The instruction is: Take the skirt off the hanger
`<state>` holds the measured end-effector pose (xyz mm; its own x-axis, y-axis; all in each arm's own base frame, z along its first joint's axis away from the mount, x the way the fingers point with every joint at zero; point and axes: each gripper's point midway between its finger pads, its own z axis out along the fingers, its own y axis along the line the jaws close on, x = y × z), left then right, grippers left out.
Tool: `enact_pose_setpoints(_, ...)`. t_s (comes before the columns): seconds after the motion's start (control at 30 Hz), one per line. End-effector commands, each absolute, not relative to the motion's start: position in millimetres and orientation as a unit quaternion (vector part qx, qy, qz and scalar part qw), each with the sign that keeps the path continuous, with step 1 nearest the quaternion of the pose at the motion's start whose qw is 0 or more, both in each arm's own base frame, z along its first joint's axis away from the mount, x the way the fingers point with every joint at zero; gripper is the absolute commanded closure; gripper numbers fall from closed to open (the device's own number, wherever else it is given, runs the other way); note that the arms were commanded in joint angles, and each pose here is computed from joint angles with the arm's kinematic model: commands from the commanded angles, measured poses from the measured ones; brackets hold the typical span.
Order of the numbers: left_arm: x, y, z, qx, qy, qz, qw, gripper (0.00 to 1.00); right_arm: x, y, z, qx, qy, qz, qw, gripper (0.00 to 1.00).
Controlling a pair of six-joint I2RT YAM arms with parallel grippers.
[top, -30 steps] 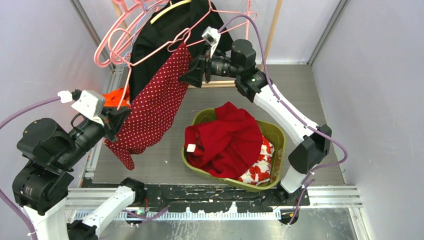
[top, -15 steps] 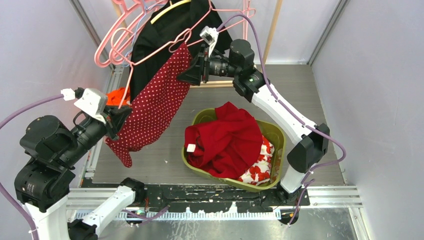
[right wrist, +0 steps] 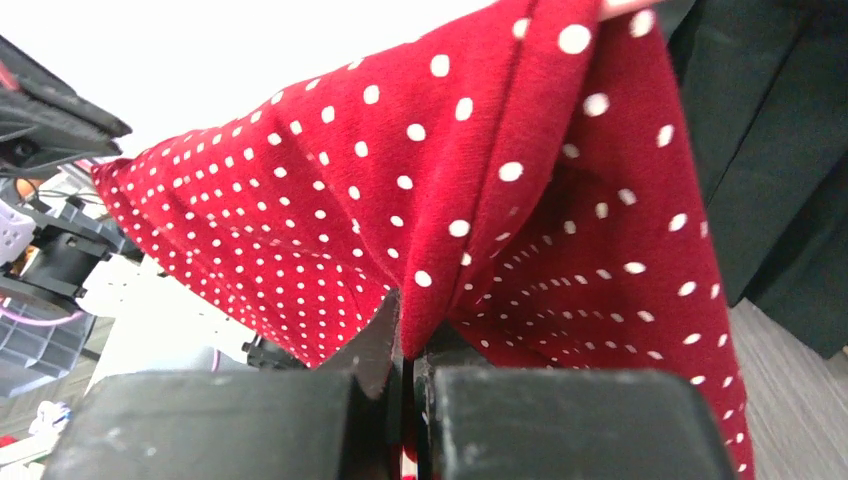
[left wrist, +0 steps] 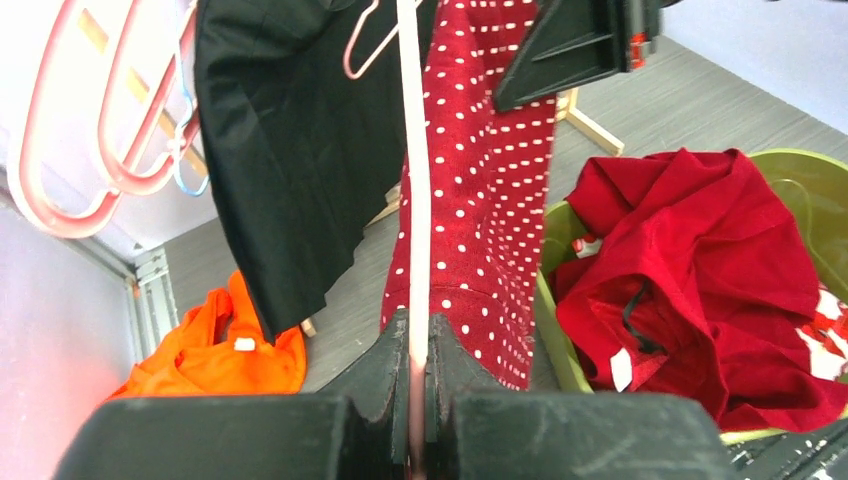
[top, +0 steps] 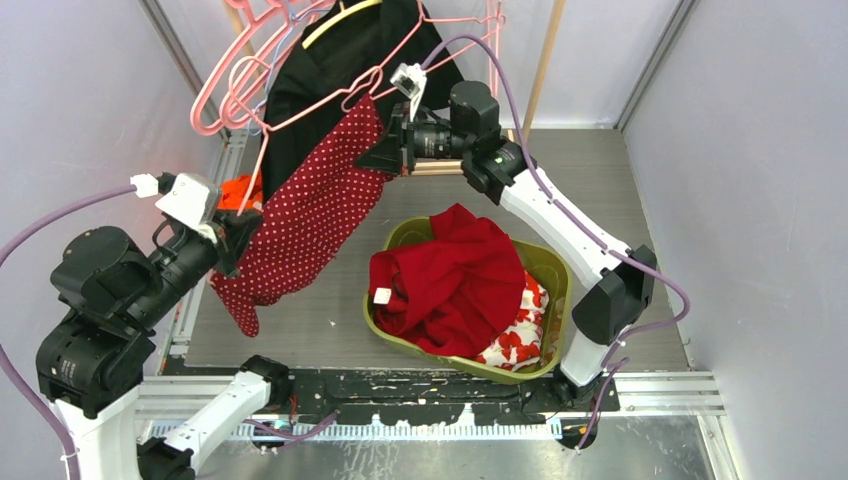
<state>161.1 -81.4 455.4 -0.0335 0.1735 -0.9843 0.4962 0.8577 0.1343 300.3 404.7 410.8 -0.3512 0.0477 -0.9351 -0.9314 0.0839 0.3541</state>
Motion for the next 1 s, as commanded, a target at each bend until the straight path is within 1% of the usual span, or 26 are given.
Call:
enact_pose_setpoints(0.0,186,-62,477,0.182,0.696,-0.069,0.691,1.00,257,373,471,-0.407,0.557,0.548,0.473,0.99)
enact_pose_setpoints(0.17,223,-42,440,0.154,0.751,0.015,0.642,1.00,231,344,478,-0.412,0.570,0.523,0.481,0.99)
enact_pose_setpoints(0.3,242,-40,428,0.136,0.761,0.034,0.633,1.00,220,327,465,-0.413,0.604,0.496,0.467,0.99)
enact_pose_setpoints(0.47,258,-36,414,0.114,0.780,0.051,0.614,1.00,214,303,465,-0.414,0.622,0.452,0.488,0.99)
enact_pose_setpoints(0.53,258,-34,414,0.109,0.778,0.056,0.616,1.00,216,290,472,-0.415,0.622,0.420,0.513,0.99)
enact_pose_setpoints(0.63,257,-27,411,0.109,0.777,0.076,0.615,1.00,223,263,486,-0.412,0.626,0.345,0.565,0.99)
enact_pose_setpoints(0.73,258,-21,400,0.120,0.788,0.101,0.595,1.00,233,229,510,-0.383,0.624,0.260,0.630,0.99)
enact_pose_setpoints(0.8,259,-22,396,0.121,0.790,0.100,0.593,1.00,237,207,530,-0.356,0.609,0.214,0.675,0.99)
enact_pose_setpoints(0.97,259,-27,397,0.120,0.788,0.083,0.598,1.00,237,168,577,-0.285,0.568,0.154,0.756,0.99)
